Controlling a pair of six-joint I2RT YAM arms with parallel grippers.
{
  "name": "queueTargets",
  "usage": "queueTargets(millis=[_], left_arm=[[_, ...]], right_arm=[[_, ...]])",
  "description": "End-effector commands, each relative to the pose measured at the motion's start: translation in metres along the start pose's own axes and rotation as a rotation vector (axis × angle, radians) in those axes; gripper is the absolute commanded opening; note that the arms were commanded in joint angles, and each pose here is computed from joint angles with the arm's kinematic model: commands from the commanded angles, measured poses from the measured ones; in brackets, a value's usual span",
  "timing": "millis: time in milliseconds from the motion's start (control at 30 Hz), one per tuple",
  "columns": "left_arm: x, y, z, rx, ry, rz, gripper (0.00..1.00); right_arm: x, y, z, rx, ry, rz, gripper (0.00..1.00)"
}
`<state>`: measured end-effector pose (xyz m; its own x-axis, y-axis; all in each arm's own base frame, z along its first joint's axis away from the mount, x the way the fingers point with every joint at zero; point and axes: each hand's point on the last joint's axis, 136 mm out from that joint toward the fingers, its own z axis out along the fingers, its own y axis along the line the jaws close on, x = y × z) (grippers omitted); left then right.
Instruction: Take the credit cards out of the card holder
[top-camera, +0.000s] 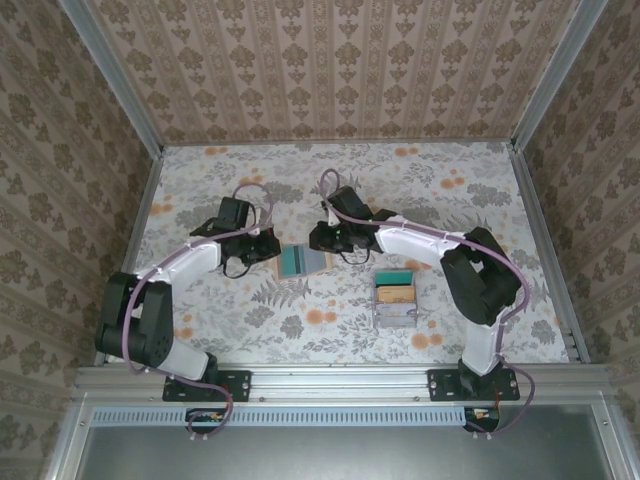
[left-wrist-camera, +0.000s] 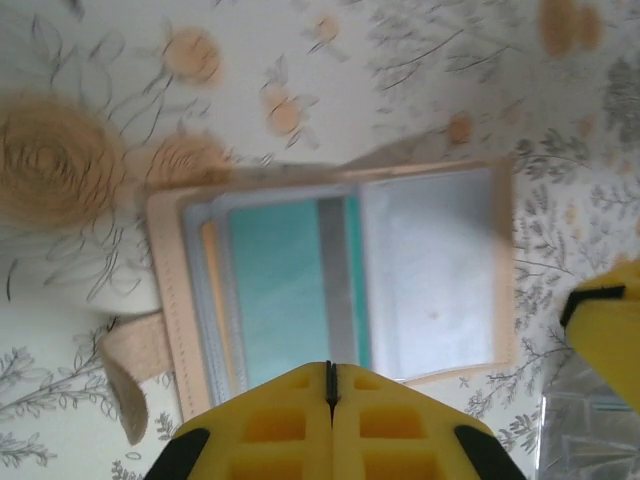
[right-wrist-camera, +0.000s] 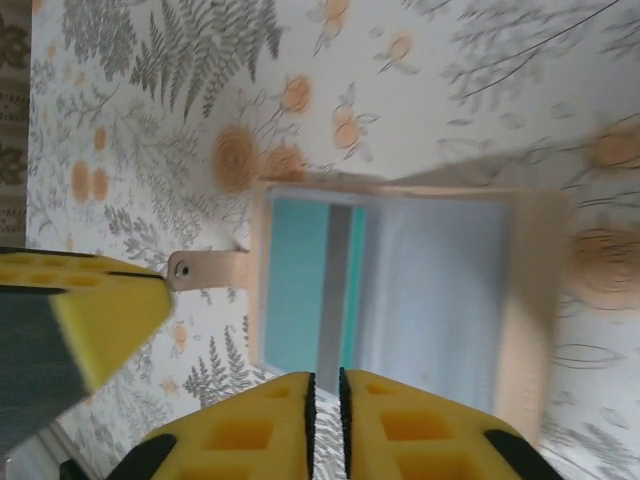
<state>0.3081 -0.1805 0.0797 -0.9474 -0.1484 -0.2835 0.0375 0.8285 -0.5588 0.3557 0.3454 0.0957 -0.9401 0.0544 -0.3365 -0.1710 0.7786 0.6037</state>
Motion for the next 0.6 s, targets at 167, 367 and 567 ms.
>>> queueTargets(millis=[167,367,567], left_arm=[[0.014,0.022,0.022,-0.046,0.055,-0.04,0.0],[0.024,0.035,0.03,-0.09,0.093,-0.062,0.0],[0.031,0.042,0.036,-0.118,0.12,-0.067,0.0]], right_arm=[[0.022,0.006,0.033,-0.061,0.141,0.042,0.11],[0.027,0.003,0.045,-0.065,0.176,0.069,0.13],[0.029,-0.001,0.053,-0.061,0.196,0.08,0.16]])
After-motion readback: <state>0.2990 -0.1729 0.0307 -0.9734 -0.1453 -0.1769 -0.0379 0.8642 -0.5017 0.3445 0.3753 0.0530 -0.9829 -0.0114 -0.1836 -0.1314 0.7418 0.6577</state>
